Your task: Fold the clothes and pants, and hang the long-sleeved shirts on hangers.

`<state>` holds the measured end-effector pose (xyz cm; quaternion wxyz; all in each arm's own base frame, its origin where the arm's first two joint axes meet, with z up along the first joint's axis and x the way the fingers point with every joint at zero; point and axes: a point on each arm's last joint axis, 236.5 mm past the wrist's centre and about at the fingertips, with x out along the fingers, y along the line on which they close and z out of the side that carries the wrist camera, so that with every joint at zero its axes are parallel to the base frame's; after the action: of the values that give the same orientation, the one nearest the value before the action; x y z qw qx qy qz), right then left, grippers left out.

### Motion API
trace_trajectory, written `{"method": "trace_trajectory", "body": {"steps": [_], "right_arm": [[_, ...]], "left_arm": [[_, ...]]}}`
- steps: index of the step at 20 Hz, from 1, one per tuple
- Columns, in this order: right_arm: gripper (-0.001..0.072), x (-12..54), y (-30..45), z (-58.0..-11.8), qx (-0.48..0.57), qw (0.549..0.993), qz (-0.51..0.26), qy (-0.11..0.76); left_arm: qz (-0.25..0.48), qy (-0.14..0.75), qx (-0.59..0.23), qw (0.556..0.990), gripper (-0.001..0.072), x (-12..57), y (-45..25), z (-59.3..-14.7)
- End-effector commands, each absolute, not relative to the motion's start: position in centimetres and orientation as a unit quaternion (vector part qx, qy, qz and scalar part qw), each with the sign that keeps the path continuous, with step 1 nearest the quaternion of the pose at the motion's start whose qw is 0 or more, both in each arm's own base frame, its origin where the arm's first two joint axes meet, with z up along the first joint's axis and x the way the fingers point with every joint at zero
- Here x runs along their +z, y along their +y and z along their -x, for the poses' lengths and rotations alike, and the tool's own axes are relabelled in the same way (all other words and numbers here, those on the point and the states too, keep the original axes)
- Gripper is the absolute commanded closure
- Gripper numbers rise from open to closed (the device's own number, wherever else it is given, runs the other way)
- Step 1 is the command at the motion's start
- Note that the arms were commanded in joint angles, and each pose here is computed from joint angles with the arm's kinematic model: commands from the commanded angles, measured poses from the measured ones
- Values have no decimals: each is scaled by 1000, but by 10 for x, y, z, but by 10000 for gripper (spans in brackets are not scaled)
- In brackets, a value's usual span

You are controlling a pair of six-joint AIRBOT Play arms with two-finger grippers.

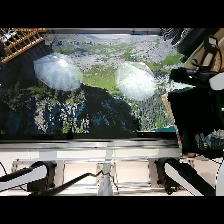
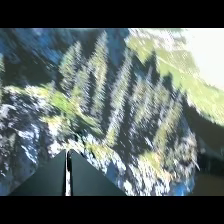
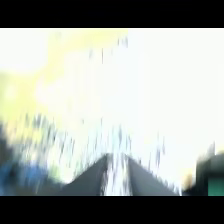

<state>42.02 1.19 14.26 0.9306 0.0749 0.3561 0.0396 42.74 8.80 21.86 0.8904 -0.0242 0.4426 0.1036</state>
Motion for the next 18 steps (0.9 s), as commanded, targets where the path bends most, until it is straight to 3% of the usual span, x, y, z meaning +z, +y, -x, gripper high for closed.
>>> {"method": "trace_trajectory", "body": {"steps": [1,2,7,18], "right_arm": [[275,207,22,-467,35,983,-10,178],[247,226,20,-474,30,990,-11,138],[248,283,13,-483,17,1000,-13,16],[248,295,11,-483,14,1000,-13,-10]], "left_arm": [[27,432,117,894,700,223,95,-429],[27,433,117,893,699,222,95,-430],[27,433,117,893,699,222,95,-430],[27,433,117,893,699,222,95,-430]]}}
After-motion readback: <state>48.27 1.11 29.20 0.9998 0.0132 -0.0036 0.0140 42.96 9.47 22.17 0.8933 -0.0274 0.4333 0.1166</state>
